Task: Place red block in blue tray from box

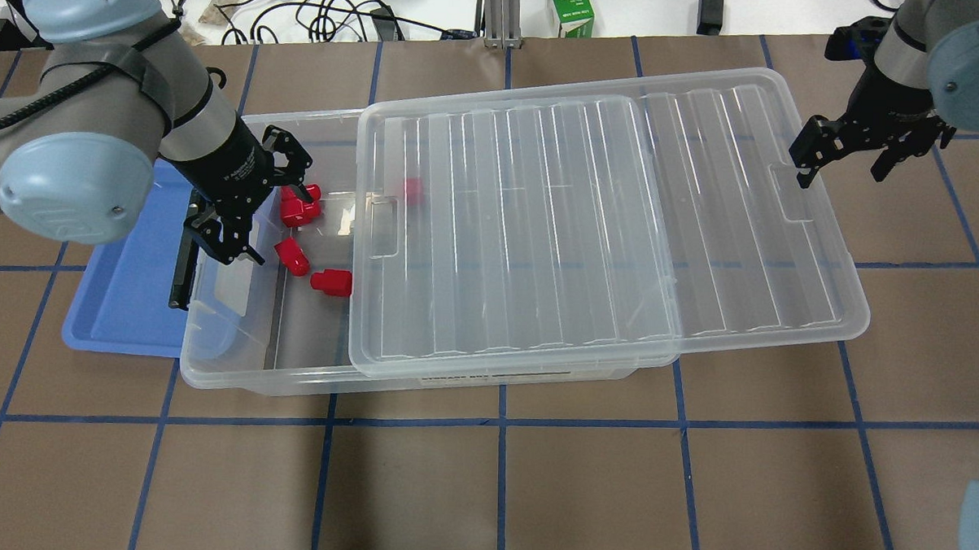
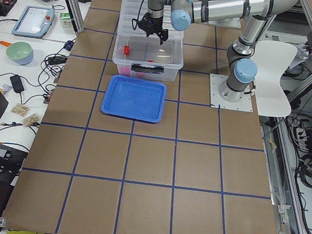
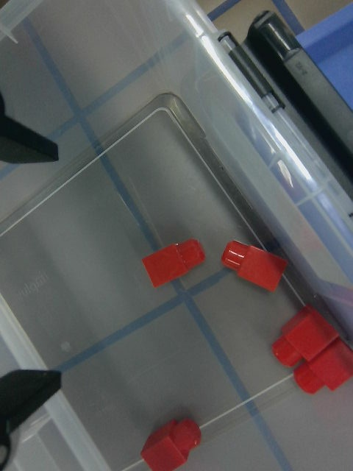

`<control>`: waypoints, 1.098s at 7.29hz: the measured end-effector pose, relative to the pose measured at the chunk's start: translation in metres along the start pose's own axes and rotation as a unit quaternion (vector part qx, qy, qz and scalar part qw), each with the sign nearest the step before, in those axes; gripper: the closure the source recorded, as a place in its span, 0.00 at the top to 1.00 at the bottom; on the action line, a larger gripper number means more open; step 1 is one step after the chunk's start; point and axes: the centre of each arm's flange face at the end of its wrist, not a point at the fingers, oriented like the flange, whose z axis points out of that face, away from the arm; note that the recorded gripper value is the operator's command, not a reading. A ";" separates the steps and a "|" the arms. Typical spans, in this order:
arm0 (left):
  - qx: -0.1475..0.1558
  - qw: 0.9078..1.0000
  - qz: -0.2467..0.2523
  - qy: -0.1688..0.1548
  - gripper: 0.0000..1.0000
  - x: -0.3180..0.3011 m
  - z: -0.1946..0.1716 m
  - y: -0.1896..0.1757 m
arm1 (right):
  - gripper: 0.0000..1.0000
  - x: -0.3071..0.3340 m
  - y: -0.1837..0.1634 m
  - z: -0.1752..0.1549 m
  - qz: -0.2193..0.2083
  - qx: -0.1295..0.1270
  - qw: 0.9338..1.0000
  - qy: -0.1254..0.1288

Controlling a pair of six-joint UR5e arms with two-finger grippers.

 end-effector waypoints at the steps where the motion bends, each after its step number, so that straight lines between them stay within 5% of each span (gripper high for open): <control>1: -0.004 1.000 -0.014 -0.003 1.00 0.002 0.008 -0.001 | 1.00 0.005 0.001 0.000 0.004 0.000 1.000 -0.001; 8: -0.022 0.998 -0.041 -0.036 1.00 0.024 0.073 -0.014 | 1.00 0.009 0.003 -0.007 0.002 0.005 1.000 -0.001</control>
